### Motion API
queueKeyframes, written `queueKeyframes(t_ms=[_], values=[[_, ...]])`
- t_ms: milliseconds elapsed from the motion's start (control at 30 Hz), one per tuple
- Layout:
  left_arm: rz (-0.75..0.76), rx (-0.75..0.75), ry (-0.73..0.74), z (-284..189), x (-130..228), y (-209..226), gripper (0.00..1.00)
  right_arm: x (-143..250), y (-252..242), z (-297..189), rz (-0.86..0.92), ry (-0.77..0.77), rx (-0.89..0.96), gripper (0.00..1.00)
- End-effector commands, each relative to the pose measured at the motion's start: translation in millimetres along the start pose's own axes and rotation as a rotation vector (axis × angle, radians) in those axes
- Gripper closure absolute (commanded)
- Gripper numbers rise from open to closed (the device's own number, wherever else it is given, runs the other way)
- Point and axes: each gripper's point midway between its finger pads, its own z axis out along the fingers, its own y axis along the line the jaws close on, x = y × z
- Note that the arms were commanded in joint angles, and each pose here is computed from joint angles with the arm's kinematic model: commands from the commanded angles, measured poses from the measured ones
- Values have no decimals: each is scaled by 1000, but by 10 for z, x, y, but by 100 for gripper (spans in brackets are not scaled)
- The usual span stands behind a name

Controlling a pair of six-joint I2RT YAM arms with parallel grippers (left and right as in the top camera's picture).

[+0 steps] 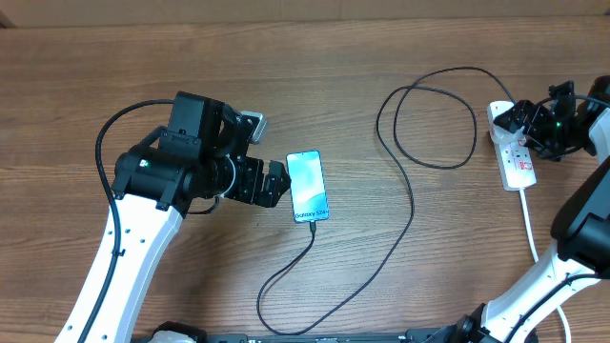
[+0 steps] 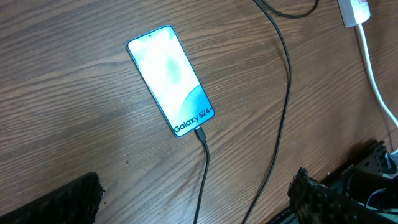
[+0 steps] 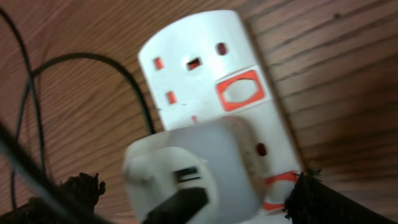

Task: Plug charger to phone and switch on socket
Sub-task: 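Press the orange switch beside the charger with the right gripper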

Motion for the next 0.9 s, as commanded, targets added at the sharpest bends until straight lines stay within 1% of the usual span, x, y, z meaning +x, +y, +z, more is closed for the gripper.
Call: queueKeyframes(t_ms=[0,333,600,867], values=[[40,23,-26,-77,-39,-88,0,-37,166,79,-26,9,-52,0],[40,23,-26,-77,-39,-88,1,-40,123,79,-27,9,-27,0],[40,22,-26,-77,-40,-87,1,-39,-11,85,-10,12,59,0],[40,23,-26,-77,-39,-88,1,-66,49,56,-3,9,34,0]])
